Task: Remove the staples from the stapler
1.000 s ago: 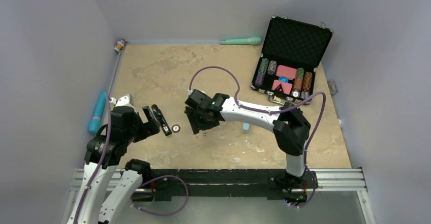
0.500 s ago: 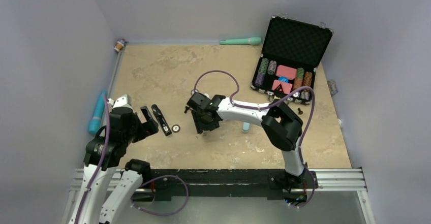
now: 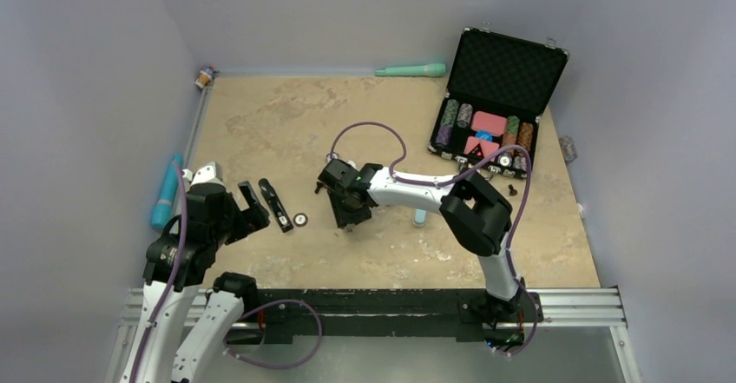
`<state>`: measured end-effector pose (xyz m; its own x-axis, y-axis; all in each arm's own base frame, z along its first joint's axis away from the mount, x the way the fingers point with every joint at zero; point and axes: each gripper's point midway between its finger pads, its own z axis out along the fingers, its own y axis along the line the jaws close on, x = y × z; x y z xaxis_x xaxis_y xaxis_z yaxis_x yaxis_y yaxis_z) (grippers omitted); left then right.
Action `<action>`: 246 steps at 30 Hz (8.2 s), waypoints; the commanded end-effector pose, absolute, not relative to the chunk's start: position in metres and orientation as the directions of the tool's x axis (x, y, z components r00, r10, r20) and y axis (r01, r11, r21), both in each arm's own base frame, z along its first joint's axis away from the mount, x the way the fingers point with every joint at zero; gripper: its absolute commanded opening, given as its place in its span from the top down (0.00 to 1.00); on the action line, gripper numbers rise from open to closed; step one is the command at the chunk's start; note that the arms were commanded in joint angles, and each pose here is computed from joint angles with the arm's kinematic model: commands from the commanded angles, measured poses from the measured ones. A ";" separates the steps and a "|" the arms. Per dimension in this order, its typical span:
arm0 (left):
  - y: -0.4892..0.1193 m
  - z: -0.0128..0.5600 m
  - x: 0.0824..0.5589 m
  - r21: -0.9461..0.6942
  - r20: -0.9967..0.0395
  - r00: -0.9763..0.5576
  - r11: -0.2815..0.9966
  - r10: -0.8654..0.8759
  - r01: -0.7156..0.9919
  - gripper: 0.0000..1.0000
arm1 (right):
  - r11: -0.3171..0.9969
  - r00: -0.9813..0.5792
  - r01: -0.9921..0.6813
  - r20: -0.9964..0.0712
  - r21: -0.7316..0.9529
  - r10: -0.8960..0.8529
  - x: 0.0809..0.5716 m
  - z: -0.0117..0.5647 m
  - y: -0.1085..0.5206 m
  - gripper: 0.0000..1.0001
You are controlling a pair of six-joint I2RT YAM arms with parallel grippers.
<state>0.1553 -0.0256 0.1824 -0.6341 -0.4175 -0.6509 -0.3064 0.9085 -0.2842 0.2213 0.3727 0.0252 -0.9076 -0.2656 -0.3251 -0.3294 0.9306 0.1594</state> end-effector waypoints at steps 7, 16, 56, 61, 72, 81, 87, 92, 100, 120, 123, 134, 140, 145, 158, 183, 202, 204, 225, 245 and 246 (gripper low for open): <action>-0.024 0.187 0.157 -0.298 -0.660 -0.610 0.899 -0.438 -0.322 0.00 | 0.936 -0.906 -0.325 -0.330 0.134 -0.267 0.224 0.023 0.371 0.59; -0.020 0.188 0.157 -0.297 -0.669 -0.595 0.894 -0.445 -0.335 0.00 | 0.936 -0.913 -0.326 -0.302 0.134 -0.275 0.218 0.016 0.370 0.65; -0.018 0.190 0.156 -0.305 -0.675 -0.582 0.889 -0.454 -0.341 0.00 | 0.941 -0.894 -0.321 -0.360 0.105 -0.265 0.230 0.028 0.379 0.70; -0.018 0.190 0.156 -0.306 -0.675 -0.581 0.889 -0.455 -0.340 0.00 | 0.940 -0.897 -0.328 -0.344 0.097 -0.277 0.227 0.021 0.378 0.71; -0.019 0.190 0.156 -0.306 -0.675 -0.582 0.890 -0.454 -0.339 0.00 | 0.941 -0.899 -0.330 -0.331 0.074 -0.289 0.225 0.021 0.372 0.72; -0.018 0.191 0.156 -0.308 -0.676 -0.578 0.888 -0.457 -0.341 0.00 | 0.947 -0.906 -0.315 -0.318 0.063 -0.280 0.222 0.022 0.366 0.72; -0.018 0.190 0.156 -0.307 -0.676 -0.580 0.889 -0.455 -0.340 0.00 | 0.947 -0.908 -0.314 -0.312 0.061 -0.281 0.221 0.020 0.366 0.73; -0.018 0.191 0.156 -0.309 -0.676 -0.579 0.888 -0.457 -0.340 0.00 | 0.946 -0.909 -0.316 -0.308 0.070 -0.281 0.220 0.019 0.367 0.81; -0.019 0.191 0.156 -0.311 -0.677 -0.577 0.888 -0.457 -0.339 0.00 | 0.946 -0.909 -0.316 -0.307 0.074 -0.280 0.220 0.023 0.368 0.85; -0.017 0.191 0.156 -0.313 -0.677 -0.571 0.884 -0.464 -0.347 0.00 | 0.933 -0.899 -0.356 -0.294 0.055 -0.325 0.211 0.020 0.353 0.80; -0.017 0.191 0.156 -0.313 -0.677 -0.571 0.883 -0.465 -0.349 0.00 | 0.930 -0.894 -0.363 -0.300 0.055 -0.332 0.213 0.021 0.355 0.81; -0.017 0.190 0.157 -0.312 -0.673 -0.576 0.884 -0.464 -0.347 0.00 | 0.920 -0.883 -0.386 -0.313 0.060 -0.350 0.216 0.028 0.360 1.00; -0.017 0.190 0.157 -0.312 -0.673 -0.576 0.884 -0.463 -0.347 0.00 | 0.917 -0.876 -0.391 -0.339 0.084 -0.343 0.217 0.049 0.364 1.00; -0.017 0.190 0.157 -0.311 -0.672 -0.577 0.884 -0.464 -0.348 0.00 | 0.919 -0.871 -0.380 -0.373 0.101 -0.319 0.220 0.072 0.363 1.00; -0.018 0.189 0.157 -0.314 -0.668 -0.581 0.884 -0.464 -0.345 0.00 | 0.956 -0.876 -0.278 -0.433 0.093 -0.213 0.267 0.103 0.323 1.00; -0.018 0.188 0.158 -0.310 -0.667 -0.583 0.884 -0.464 -0.349 0.00 | 0.974 -0.892 -0.224 -0.393 -0.043 -0.223 0.336 0.051 0.264 1.00; -0.016 0.189 0.158 -0.311 -0.670 -0.574 0.880 -0.470 -0.358 0.00 | 0.970 -0.905 -0.242 -0.362 0.002 -0.225 0.324 0.048 0.272 1.00; -0.016 0.189 0.158 -0.310 -0.670 -0.574 0.880 -0.470 -0.359 0.00 | 0.970 -0.906 -0.245 -0.357 0.001 -0.228 0.321 0.046 0.274 1.00; -0.015 0.189 0.158 -0.308 -0.671 -0.574 0.881 -0.469 -0.360 0.00 | 0.971 -0.909 -0.240 -0.345 -0.026 -0.234 0.311 0.037 0.268 1.00; -0.015 0.189 0.158 -0.309 -0.666 -0.574 0.877 -0.476 -0.369 0.01 | 0.963 -0.895 -0.270 -0.365 -0.015 -0.257 0.321 0.041 0.277 1.00; -0.015 0.189 0.158 -0.309 -0.666 -0.575 0.877 -0.476 -0.369 0.01 | 0.962 -0.894 -0.272 -0.366 -0.014 -0.258 0.322 0.041 0.278 1.00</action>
<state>0.1545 -0.0157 0.1860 -0.5886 -0.4609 -0.6642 -0.3563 0.8854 -0.2987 0.3061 0.2650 0.0237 -0.9182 -0.2560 -0.3023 -0.2591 0.9654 -0.0305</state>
